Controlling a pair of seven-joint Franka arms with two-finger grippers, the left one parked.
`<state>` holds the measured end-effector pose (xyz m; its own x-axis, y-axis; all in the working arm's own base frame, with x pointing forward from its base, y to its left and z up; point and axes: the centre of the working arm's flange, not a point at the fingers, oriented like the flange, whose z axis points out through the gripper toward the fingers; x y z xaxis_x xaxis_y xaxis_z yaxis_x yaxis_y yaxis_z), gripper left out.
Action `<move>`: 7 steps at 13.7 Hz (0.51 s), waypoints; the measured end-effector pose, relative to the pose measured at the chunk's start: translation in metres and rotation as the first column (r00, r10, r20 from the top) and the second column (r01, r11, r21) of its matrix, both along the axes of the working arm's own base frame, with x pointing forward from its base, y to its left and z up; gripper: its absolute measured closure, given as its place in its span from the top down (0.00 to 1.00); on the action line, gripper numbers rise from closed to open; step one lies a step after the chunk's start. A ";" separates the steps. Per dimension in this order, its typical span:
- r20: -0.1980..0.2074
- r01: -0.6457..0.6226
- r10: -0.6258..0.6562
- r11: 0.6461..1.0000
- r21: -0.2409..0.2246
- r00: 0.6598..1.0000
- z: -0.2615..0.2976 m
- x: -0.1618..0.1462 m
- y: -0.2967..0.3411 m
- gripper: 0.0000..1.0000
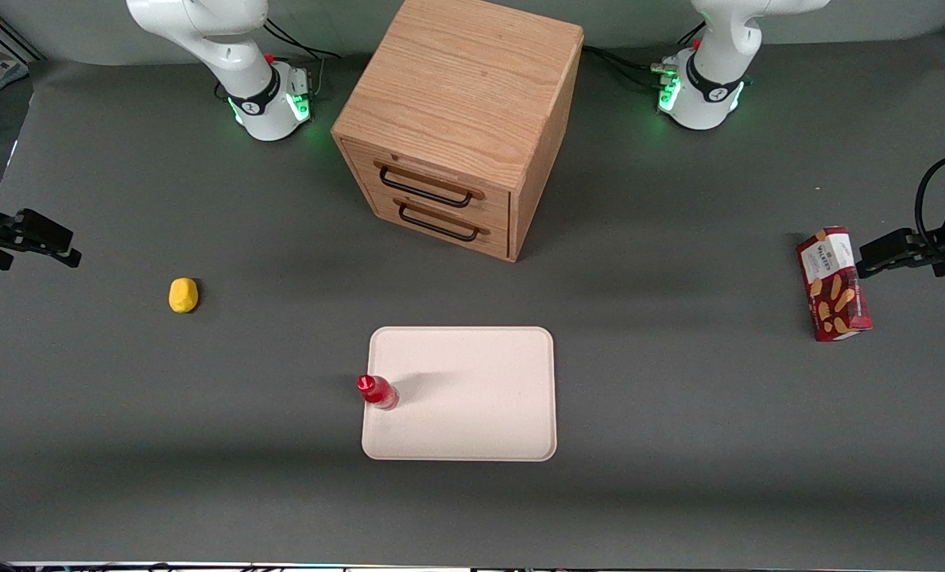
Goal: Place coke bottle on tray
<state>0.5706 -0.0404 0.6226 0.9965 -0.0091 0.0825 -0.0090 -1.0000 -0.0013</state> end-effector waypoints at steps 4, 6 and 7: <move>-0.001 0.001 -0.001 1.000 0.001 1.000 0.000 0.000 0.006 1.00; -0.004 0.002 -0.002 1.000 0.002 1.000 -0.001 0.000 0.006 1.00; -0.005 0.002 -0.002 1.000 0.002 1.000 -0.002 0.000 0.006 1.00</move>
